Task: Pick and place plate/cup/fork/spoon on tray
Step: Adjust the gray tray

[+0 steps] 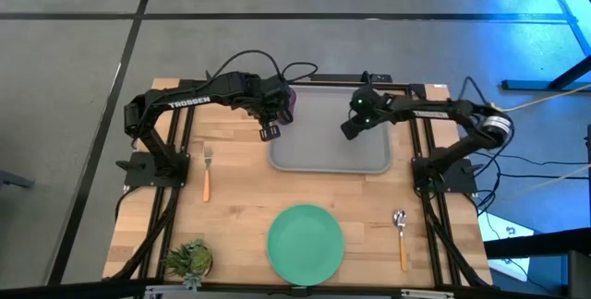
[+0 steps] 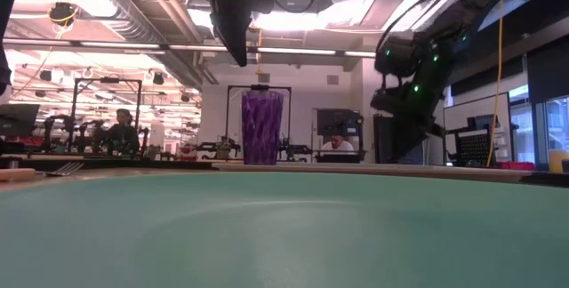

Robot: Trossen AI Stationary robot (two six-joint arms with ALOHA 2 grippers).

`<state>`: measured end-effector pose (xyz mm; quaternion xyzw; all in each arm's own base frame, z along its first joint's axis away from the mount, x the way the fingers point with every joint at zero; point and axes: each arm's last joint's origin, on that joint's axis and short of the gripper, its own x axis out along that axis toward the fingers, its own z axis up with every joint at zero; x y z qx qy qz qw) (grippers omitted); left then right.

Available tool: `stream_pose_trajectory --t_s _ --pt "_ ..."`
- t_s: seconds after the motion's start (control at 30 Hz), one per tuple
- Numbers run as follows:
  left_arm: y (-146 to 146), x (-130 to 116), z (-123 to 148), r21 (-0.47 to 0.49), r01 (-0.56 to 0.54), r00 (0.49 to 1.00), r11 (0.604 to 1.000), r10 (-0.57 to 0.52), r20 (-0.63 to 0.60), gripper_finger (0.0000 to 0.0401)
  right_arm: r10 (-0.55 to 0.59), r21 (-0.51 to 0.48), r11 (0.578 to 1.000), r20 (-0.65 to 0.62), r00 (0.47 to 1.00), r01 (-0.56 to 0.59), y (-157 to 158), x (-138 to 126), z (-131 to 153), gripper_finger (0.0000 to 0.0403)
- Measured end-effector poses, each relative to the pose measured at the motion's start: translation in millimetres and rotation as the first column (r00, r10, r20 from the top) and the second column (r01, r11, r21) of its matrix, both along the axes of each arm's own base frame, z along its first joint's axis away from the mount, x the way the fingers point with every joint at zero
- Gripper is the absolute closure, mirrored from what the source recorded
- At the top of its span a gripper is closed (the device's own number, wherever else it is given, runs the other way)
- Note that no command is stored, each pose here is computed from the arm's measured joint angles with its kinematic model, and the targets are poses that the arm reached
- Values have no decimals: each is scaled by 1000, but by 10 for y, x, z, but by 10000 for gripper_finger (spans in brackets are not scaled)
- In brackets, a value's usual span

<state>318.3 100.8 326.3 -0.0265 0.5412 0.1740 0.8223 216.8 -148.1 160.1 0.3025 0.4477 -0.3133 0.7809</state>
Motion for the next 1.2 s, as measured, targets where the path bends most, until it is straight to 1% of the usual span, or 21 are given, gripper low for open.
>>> stream_pose_trajectory --t_s 0.13,0.23,0.37,0.57,0.77,0.97,1.2 --pt "-1 0 0 0 0 1000 1000 0 0 400 -50 -73 996 -8 999 49 17 -121 191 390" --pt "-1 0 0 0 0 1000 1000 0 0 400 -78 -97 993 -35 996 74 5 -169 214 390" --pt "-1 0 0 0 -1 1000 1000 1 0 400 -59 -93 994 -71 996 52 -29 -136 112 390" --pt "-1 1 -1 -1 -3 1000 1000 3 1 400 -53 -42 998 -150 987 47 -64 -93 -112 390" --pt "-2 1 -1 -2 -4 1000 1000 4 1 400 -43 -3 999 -192 981 43 -78 -68 -260 390" --pt "-2 1 -1 -2 -4 1000 1000 4 1 400 -29 -6 1000 -164 986 29 -95 8 -322 390" --pt "-2 1 -1 -2 -4 1000 1000 4 1 400 1 -18 1000 -49 999 -1 -59 163 -324 390"
